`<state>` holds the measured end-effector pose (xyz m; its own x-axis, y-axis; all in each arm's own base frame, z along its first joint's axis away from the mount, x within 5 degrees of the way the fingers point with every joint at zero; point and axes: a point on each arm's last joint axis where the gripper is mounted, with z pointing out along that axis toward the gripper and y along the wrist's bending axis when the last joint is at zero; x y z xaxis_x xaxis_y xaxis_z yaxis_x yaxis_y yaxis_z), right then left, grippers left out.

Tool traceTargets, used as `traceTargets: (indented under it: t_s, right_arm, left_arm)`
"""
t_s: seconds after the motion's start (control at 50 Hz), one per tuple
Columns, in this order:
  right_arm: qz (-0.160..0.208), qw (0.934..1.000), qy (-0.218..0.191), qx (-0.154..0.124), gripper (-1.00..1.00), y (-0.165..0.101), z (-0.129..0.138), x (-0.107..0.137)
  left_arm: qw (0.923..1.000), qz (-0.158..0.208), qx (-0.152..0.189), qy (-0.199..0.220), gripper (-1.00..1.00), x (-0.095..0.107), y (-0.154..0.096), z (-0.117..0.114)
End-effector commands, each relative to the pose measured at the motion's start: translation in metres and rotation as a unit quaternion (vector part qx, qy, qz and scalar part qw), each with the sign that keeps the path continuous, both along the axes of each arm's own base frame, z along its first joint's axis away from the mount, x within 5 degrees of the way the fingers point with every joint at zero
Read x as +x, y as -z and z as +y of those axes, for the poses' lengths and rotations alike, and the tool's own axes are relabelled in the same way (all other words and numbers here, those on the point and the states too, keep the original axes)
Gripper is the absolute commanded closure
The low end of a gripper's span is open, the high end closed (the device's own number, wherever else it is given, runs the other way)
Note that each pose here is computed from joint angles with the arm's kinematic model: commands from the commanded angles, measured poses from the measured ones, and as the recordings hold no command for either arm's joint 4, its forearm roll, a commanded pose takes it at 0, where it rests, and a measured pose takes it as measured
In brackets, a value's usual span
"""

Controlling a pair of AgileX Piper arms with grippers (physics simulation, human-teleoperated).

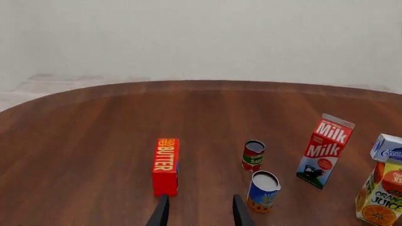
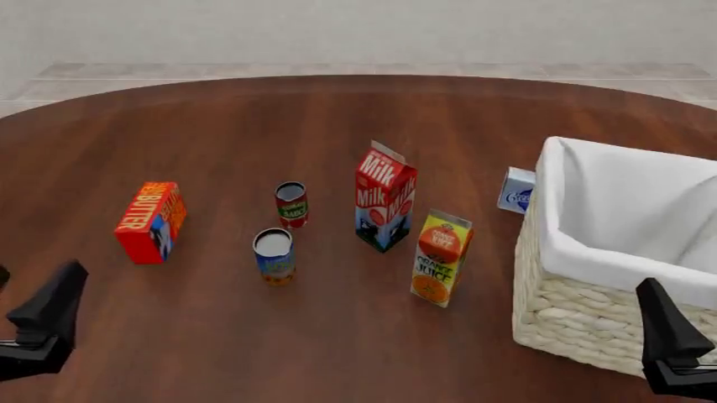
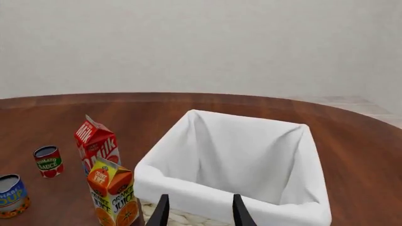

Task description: Pick up the tomato sauce, and put it in the basket.

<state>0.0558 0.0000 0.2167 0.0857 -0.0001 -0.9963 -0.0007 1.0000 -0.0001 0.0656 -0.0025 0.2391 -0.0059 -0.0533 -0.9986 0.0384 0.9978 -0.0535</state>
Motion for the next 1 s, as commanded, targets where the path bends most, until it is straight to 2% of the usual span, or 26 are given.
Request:
traceTargets:
  t_s: [0.02, 0.08, 0.12, 0.14, 0.2, 0.4, 0.58, 0.62, 0.66, 0.68, 1.0]
  right_arm:
    - [0.000, 1.0000, 0.000, 0.000, -1.00, 0.000, 0.000, 0.000]
    - [0.000, 1.0000, 0.000, 0.000, -1.00, 0.000, 0.000, 0.000]
    - [0.000, 1.0000, 0.000, 0.000, -1.00, 0.000, 0.000, 0.000]
    - [0.000, 1.0000, 0.000, 0.000, -1.00, 0.000, 0.000, 0.000]
    - [0.000, 1.0000, 0.000, 0.000, -1.00, 0.000, 0.000, 0.000]
    - [0.000, 1.0000, 0.000, 0.000, -1.00, 0.000, 0.000, 0.000]
    - [0.000, 1.0000, 0.000, -0.001, -1.00, -0.001, 0.000, 0.000]
    - [0.000, 1.0000, 0.000, 0.000, -1.00, -0.001, 0.000, 0.000]
    - [0.000, 1.0000, 0.000, 0.000, -1.00, -0.001, 0.000, 0.000]
    - [0.000, 1.0000, 0.000, -0.001, -1.00, -0.001, 0.000, 0.000]
    - [0.000, 1.0000, 0.000, -0.001, -1.00, -0.001, 0.000, 0.000]
  left_arm:
    - [0.9995, 0.029, -0.011, 0.010, -1.00, 0.003, -0.033, -0.002]
    - [0.9993, 0.034, -0.006, 0.016, -1.00, 0.003, -0.044, -0.002]
    - [0.9975, 0.062, -0.024, 0.024, -1.00, 0.009, -0.049, -0.004]
    - [0.9970, 0.070, -0.013, 0.029, -1.00, 0.010, -0.050, -0.005]
    - [0.9969, 0.067, -0.018, 0.038, -1.00, 0.006, -0.068, -0.006]
    - [0.9943, 0.092, -0.014, 0.052, -1.00, 0.020, -0.087, -0.010]
    - [0.9927, 0.109, -0.023, 0.047, -1.00, 0.038, -0.089, -0.012]
    - [0.9929, 0.097, -0.015, 0.066, -1.00, 0.038, -0.095, -0.016]
    - [0.9924, 0.106, -0.028, 0.056, -1.00, 0.042, -0.096, -0.015]
    - [0.9930, 0.101, -0.011, 0.060, -1.00, 0.044, -0.100, -0.016]
    - [0.9899, 0.129, 0.010, 0.058, -1.00, 0.077, -0.113, -0.020]
